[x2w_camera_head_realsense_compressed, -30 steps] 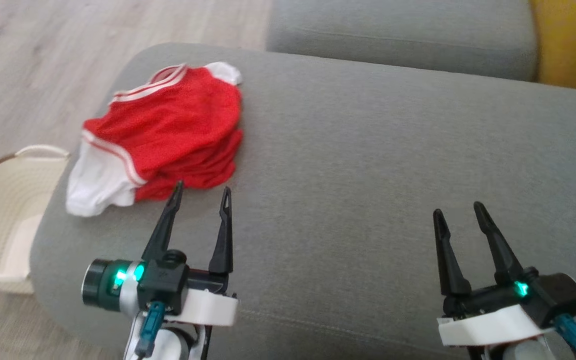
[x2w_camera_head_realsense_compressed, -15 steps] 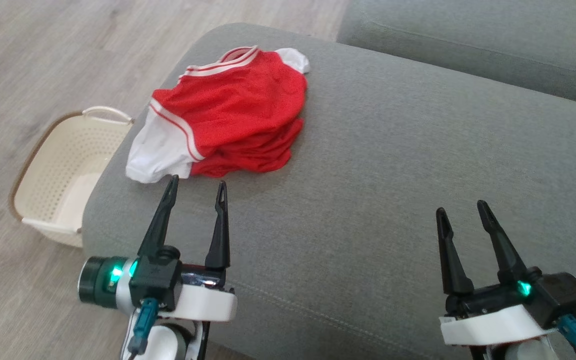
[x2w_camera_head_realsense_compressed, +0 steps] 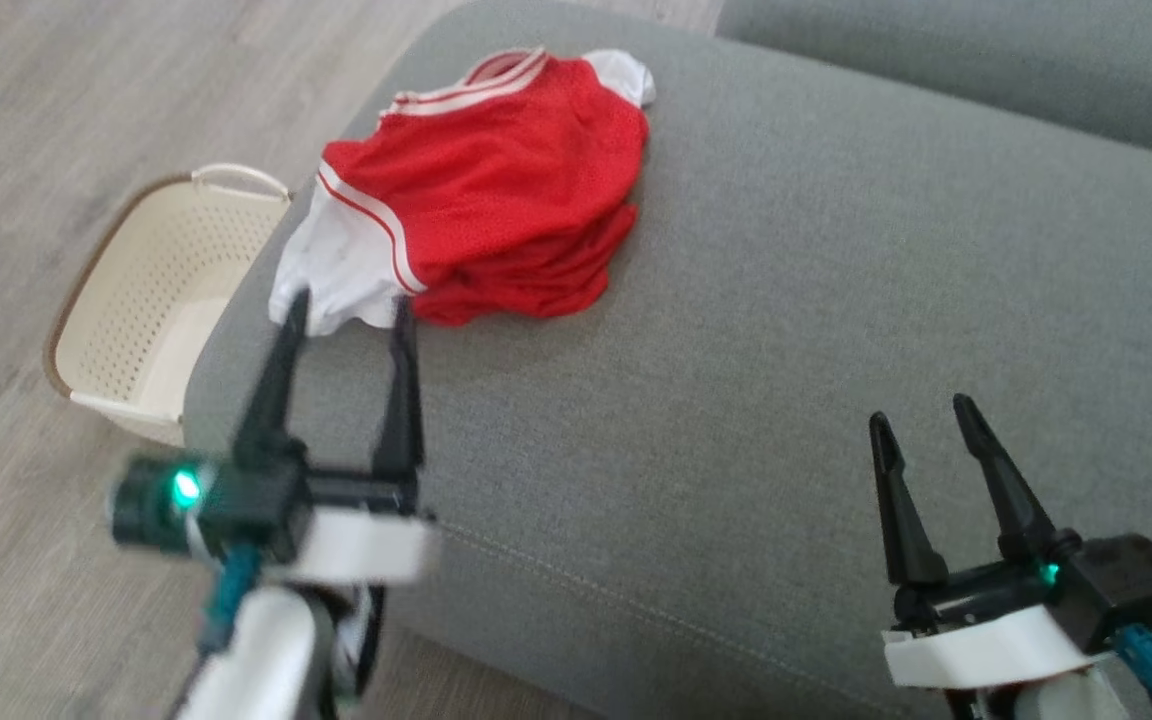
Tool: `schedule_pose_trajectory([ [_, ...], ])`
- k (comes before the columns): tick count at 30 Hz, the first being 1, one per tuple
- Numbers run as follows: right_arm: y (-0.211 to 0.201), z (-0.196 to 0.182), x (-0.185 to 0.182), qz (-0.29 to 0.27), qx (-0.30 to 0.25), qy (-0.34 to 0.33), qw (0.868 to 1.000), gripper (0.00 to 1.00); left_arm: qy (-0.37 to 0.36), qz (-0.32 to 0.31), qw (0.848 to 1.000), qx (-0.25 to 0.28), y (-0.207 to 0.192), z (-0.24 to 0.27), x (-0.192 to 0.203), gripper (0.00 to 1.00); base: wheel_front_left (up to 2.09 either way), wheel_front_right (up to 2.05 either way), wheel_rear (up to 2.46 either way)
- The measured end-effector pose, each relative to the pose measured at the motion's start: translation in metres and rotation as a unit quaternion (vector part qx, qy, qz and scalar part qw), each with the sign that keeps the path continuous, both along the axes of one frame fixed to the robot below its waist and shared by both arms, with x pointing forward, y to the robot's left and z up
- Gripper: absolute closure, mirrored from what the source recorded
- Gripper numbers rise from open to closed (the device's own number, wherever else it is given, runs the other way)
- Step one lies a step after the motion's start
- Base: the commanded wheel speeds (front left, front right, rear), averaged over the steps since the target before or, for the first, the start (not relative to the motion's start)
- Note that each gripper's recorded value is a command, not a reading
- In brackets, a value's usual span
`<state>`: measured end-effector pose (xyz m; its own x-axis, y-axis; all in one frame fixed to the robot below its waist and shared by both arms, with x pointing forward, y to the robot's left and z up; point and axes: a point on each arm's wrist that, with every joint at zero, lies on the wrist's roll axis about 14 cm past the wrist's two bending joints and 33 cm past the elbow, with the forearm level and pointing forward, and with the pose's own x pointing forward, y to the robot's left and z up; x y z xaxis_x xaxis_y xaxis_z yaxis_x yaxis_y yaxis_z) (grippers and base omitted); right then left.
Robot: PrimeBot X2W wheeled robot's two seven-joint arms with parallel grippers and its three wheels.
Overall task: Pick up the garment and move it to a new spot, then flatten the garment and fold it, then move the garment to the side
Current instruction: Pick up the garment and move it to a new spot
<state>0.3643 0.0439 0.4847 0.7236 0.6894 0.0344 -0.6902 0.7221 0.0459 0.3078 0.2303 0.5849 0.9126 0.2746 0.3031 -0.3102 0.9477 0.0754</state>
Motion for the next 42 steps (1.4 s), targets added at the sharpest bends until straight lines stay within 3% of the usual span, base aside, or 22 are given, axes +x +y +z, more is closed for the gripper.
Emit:
schedule_pose_trajectory([
  [6, -0.007, -0.016, 0.022, 0.002, -0.013, 0.003, 1.0, 0.0, -0.008, -0.042, 0.999, 0.014, 0.019, 0.017, 0.064, 0.0, 0.0, 0.0, 0.0],
  [11, -0.016, -0.037, 0.045, -0.001, -0.026, 0.01, 1.0, 0.0, 0.085, -0.064, 0.994, 0.008, 0.042, -0.027, 0.131, 0.0, 0.0, 0.0, 0.0],
  [17, -0.025, -0.059, 0.066, -0.005, -0.035, 0.018, 0.999, 0.0, 0.185, -0.101, 0.977, -0.018, 0.045, -0.048, 0.214, 0.0, 0.0, 0.0, 0.0],
  [21, -0.031, -0.068, 0.076, -0.012, -0.032, 0.021, 0.999, 0.0, 0.293, -0.104, 0.95, -0.039, 0.046, -0.091, 0.241, 0.0, 0.0, 0.0, 0.0],
  [29, -0.051, -0.084, 0.086, -0.038, -0.038, 0.033, 0.998, 0.0, 0.501, -0.093, 0.859, -0.043, 0.046, -0.188, 0.232, 0.0, 0.0, 0.0, 0.0],
  [32, -0.056, -0.088, 0.086, -0.044, -0.042, 0.038, 0.997, 0.0, 0.522, -0.091, 0.846, -0.049, 0.048, -0.2, 0.228, 0.0, 0.0, 0.0, 0.0],
  [34, -0.058, -0.088, 0.086, -0.047, -0.043, 0.039, 0.997, 0.0, 0.516, -0.094, 0.85, -0.045, 0.049, -0.201, 0.23, 0.0, 0.0, 0.0, 0.0],
  [35, -0.059, -0.088, 0.087, -0.048, -0.043, 0.038, 0.997, 0.0, 0.513, -0.095, 0.852, -0.043, 0.049, -0.2, 0.231, 1.0, 0.0, 0.0, 0.0],
  [40, -0.058, -0.077, 0.089, -0.052, -0.037, 0.026, 0.998, 0.0, 0.425, -0.105, 0.899, -0.011, 0.057, -0.168, 0.245, 1.0, 0.0, 0.0, 0.0],
  [41, -0.058, -0.077, 0.089, -0.052, -0.037, 0.026, 0.998, 0.0, 0.425, -0.105, 0.899, -0.011, 0.057, -0.168, 0.245, 1.0, 0.0, 0.0, 0.0],
  [42, -0.057, -0.074, 0.089, -0.052, -0.035, 0.024, 0.998, 0.0, 0.405, -0.108, 0.908, -0.006, 0.057, -0.159, 0.247, 1.0, 0.0, 0.0, 0.0],
])
